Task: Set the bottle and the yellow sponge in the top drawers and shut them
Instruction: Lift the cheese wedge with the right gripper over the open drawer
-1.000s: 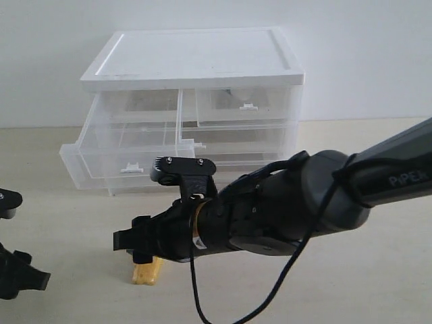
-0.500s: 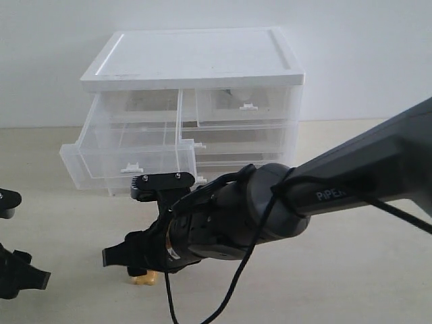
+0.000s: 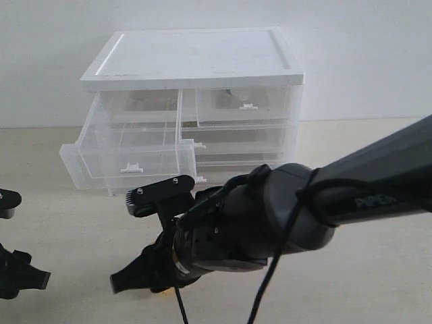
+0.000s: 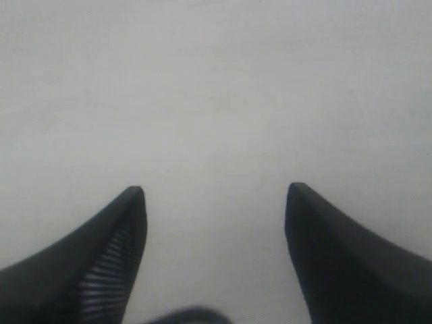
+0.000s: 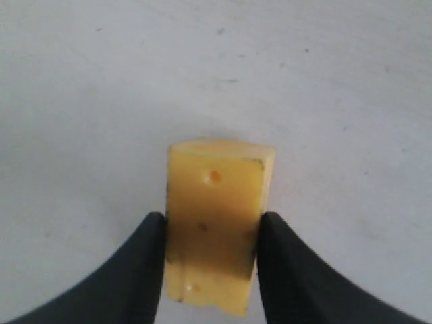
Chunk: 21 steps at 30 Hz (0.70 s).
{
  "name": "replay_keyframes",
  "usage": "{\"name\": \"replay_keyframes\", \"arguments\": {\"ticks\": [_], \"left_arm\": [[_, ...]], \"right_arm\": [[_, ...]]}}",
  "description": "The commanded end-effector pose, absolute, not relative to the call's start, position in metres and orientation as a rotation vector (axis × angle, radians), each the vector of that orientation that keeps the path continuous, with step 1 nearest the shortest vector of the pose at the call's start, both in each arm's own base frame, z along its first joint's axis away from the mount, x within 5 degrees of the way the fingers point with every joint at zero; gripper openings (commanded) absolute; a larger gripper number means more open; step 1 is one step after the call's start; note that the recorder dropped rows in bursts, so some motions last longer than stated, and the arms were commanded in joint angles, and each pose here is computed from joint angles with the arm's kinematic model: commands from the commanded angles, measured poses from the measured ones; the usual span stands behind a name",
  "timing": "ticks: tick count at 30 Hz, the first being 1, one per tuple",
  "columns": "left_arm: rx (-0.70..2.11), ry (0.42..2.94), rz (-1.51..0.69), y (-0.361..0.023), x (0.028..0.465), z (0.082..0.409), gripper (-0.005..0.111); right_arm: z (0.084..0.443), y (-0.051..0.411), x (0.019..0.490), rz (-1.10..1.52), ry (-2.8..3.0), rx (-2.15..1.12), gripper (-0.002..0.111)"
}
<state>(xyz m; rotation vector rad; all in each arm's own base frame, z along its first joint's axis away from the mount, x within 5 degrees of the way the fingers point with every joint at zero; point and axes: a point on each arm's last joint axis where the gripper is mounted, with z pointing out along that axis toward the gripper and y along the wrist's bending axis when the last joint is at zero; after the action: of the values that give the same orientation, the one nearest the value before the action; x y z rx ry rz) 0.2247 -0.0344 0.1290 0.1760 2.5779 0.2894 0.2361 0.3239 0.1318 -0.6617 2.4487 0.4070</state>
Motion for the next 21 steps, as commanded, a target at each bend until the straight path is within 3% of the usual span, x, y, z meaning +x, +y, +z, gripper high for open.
{"name": "replay_keyframes", "arguments": {"ticks": [1, 7, 15, 21], "left_arm": [[0.154, 2.58, 0.284, -0.034, 0.223, 0.129, 0.056], [0.148, 2.58, 0.281, -0.035, 0.223, 0.129, 0.056], [0.149, 2.581, 0.277, -0.035, 0.223, 0.129, 0.056], [0.139, 2.581, 0.271, -0.035, 0.223, 0.129, 0.056]], "right_arm": [[0.164, 0.328, 0.199, 0.561, 2.327, -0.8, 0.0], [0.215, 0.328, 0.181, 0.688, 2.165, -0.841, 0.0], [0.312, 0.309, 0.209, 0.634, 1.933, -0.707, 0.0], [0.335, 0.298, 0.244, 0.604, 1.897, -0.576, 0.0]]}}
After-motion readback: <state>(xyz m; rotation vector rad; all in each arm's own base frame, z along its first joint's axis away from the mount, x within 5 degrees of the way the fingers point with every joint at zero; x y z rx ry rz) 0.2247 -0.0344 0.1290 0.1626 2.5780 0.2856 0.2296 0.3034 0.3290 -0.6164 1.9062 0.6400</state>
